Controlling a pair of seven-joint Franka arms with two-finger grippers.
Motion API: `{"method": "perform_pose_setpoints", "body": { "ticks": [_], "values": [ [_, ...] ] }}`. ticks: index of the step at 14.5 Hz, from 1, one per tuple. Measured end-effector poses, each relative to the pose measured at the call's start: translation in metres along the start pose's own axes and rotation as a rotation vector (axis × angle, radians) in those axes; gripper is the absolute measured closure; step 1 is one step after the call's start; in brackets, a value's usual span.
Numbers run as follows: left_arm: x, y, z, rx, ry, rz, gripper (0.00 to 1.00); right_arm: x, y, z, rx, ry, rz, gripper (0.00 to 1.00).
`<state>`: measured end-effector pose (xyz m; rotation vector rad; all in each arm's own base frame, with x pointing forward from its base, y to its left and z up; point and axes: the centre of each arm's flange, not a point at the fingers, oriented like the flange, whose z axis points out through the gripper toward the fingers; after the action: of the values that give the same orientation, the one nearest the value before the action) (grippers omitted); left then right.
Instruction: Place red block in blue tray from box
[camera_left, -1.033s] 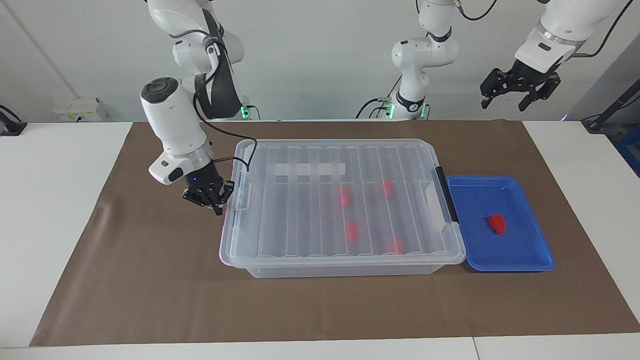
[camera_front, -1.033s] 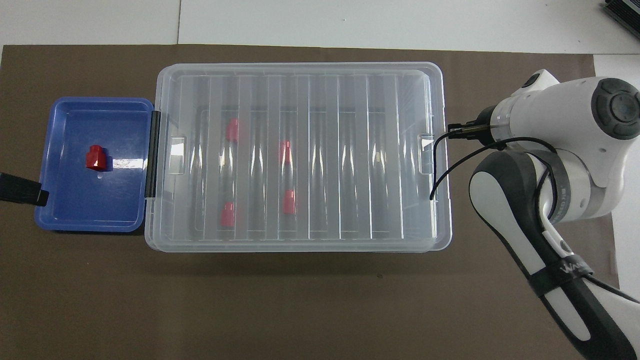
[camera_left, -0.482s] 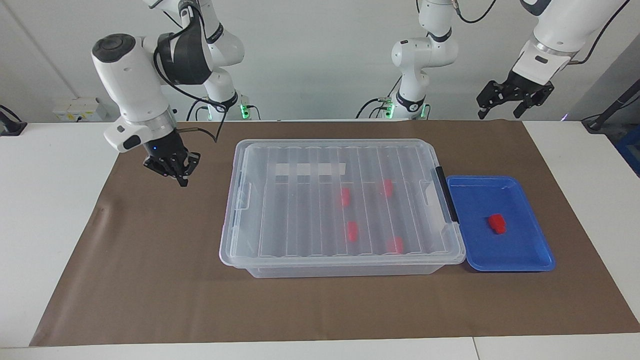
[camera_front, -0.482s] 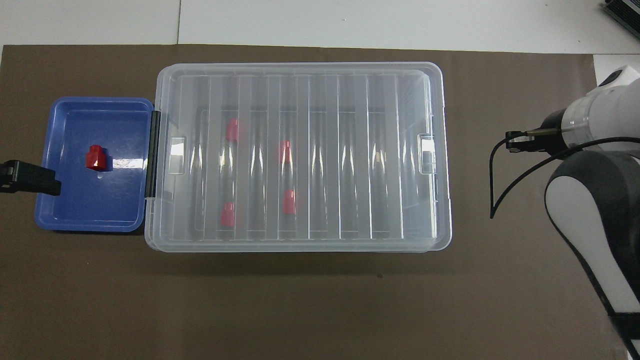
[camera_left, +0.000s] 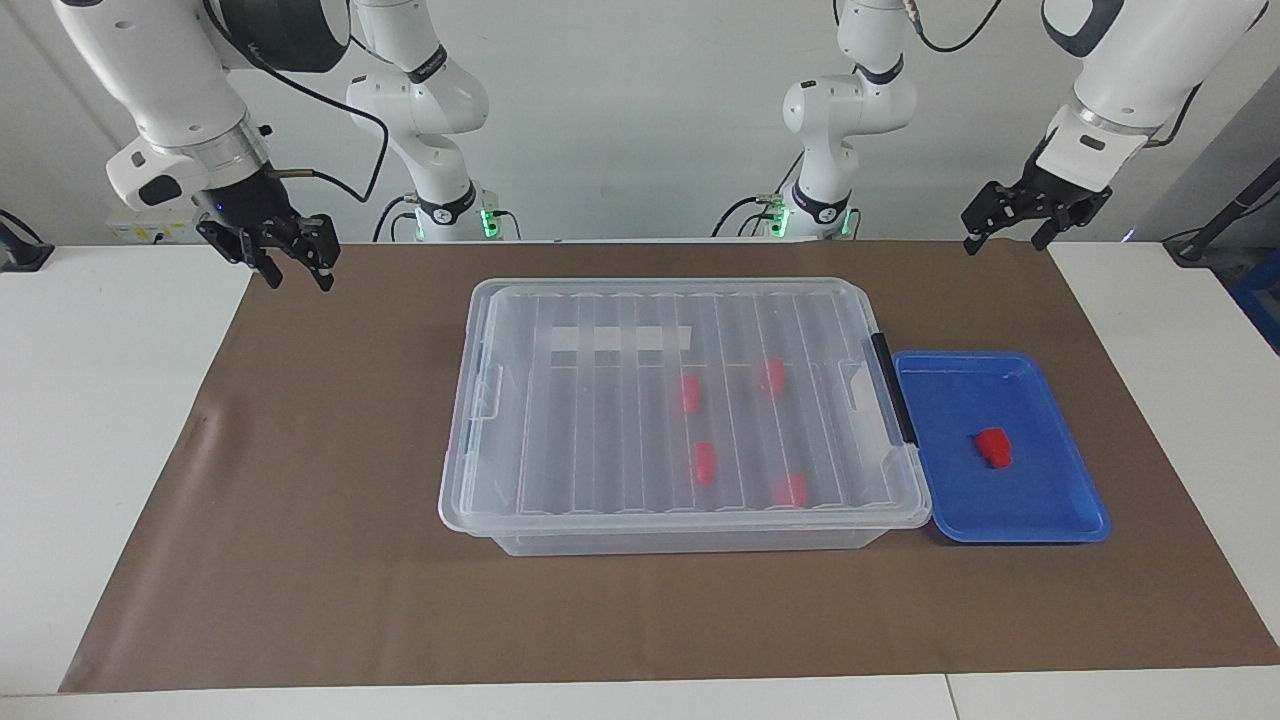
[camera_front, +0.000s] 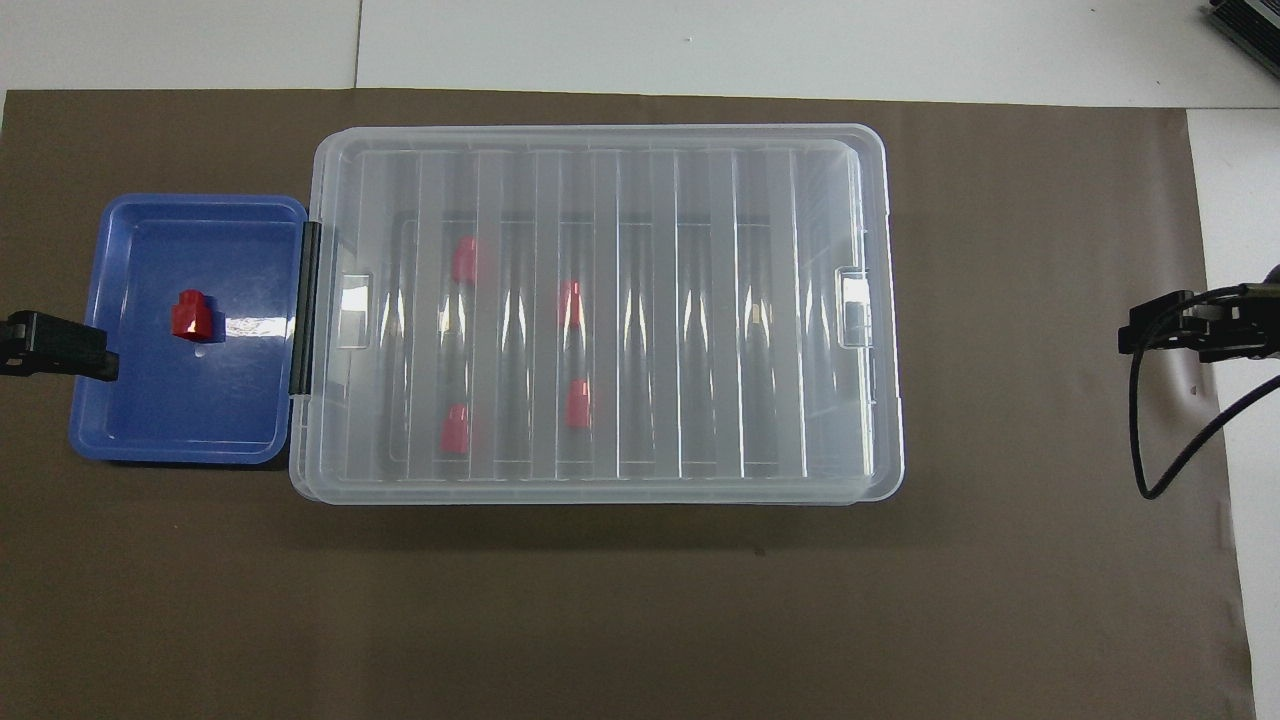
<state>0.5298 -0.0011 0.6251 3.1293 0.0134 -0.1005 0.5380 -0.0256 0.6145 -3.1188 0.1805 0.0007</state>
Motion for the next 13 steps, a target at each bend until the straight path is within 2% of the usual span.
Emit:
{"method": "perform_pose_setpoints", "body": {
  "ticks": [2,5,8,13],
  "values": [
    [0.01,0.005,0.003,0.0,-0.016,0.009,0.0,0.0,-0.003,0.001,0.0,-0.002,-0.006,0.01],
    [0.025,0.021,0.004,0.006,-0.041,0.032,0.0,0.0,-0.012,0.003,-0.002,-0.005,-0.014,0.0],
    [0.022,0.023,0.005,0.008,-0.081,0.034,0.0,0.001,-0.014,0.002,-0.007,0.0,-0.019,0.0],
    [0.014,0.04,-0.006,0.007,-0.07,0.049,0.0,-0.001,-0.016,-0.001,-0.013,-0.006,-0.024,0.0]
  ]
}}
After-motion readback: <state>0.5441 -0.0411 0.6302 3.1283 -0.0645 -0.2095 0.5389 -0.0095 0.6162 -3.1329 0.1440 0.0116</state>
